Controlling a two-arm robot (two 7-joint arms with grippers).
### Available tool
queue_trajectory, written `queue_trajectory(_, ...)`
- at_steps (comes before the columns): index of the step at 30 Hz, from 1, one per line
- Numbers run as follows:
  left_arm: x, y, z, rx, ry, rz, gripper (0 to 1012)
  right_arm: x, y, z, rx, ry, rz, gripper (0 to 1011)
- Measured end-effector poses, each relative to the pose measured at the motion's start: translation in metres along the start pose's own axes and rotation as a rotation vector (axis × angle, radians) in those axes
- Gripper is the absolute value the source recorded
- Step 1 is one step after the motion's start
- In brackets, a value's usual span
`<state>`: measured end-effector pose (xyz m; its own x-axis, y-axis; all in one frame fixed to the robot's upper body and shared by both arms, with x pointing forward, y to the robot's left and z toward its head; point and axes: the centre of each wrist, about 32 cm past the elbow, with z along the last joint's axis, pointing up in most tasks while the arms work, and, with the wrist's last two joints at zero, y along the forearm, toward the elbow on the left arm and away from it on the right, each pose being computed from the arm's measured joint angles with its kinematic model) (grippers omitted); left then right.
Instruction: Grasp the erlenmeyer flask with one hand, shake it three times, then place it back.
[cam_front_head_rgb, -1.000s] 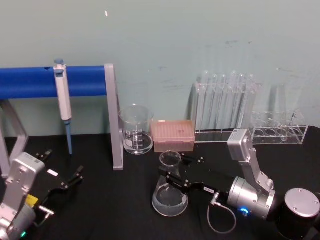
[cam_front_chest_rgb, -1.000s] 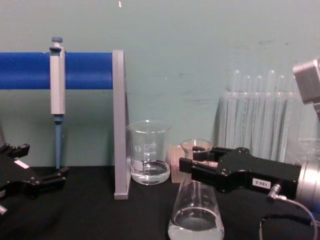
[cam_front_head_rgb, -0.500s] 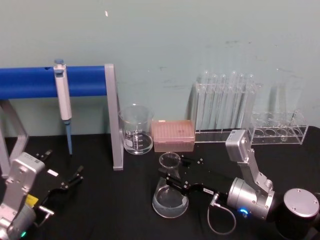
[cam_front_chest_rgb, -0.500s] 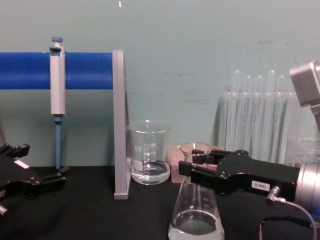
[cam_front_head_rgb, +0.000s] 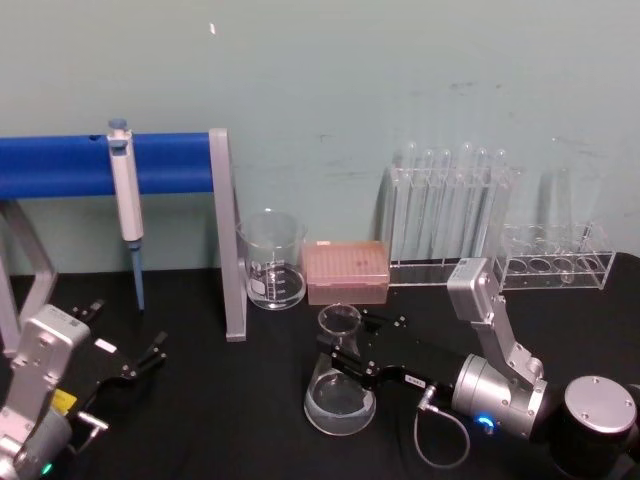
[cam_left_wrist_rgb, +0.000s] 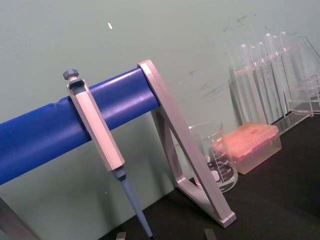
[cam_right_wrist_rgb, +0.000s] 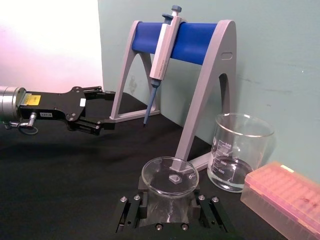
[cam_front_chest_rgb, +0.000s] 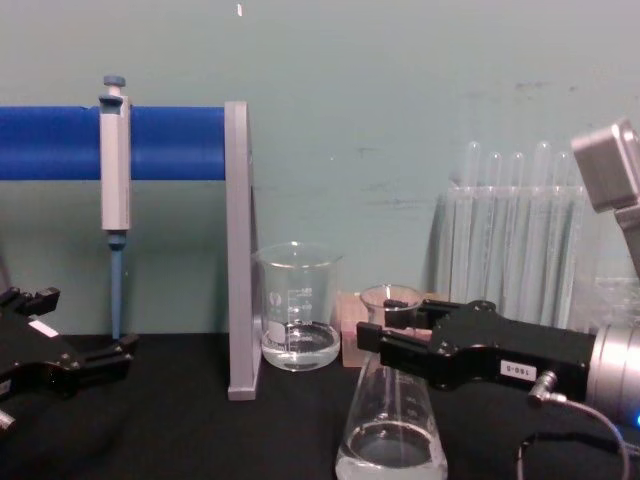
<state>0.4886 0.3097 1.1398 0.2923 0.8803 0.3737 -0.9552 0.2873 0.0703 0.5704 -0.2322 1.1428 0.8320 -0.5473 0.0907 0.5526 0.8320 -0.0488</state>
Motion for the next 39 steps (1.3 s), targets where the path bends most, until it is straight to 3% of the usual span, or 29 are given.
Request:
queue_trajectory(35, 0.0, 0.0, 0.0, 0.0, 0.0, 0.0, 1001, 0.0001, -0.0005, -0.0008, -0.003, 0.001, 0.0, 461)
queue_trajectory(37, 0.0, 0.0, 0.0, 0.0, 0.0, 0.0, 1001, -0.0003, -0.0009, -0.0019, -0.011, 0.0, 0.002, 473)
queue_trajectory(39, 0.0, 0.0, 0.0, 0.0, 0.0, 0.0, 1001, -0.0006, -0.0006, -0.002, -0.011, 0.0, 0.002, 548)
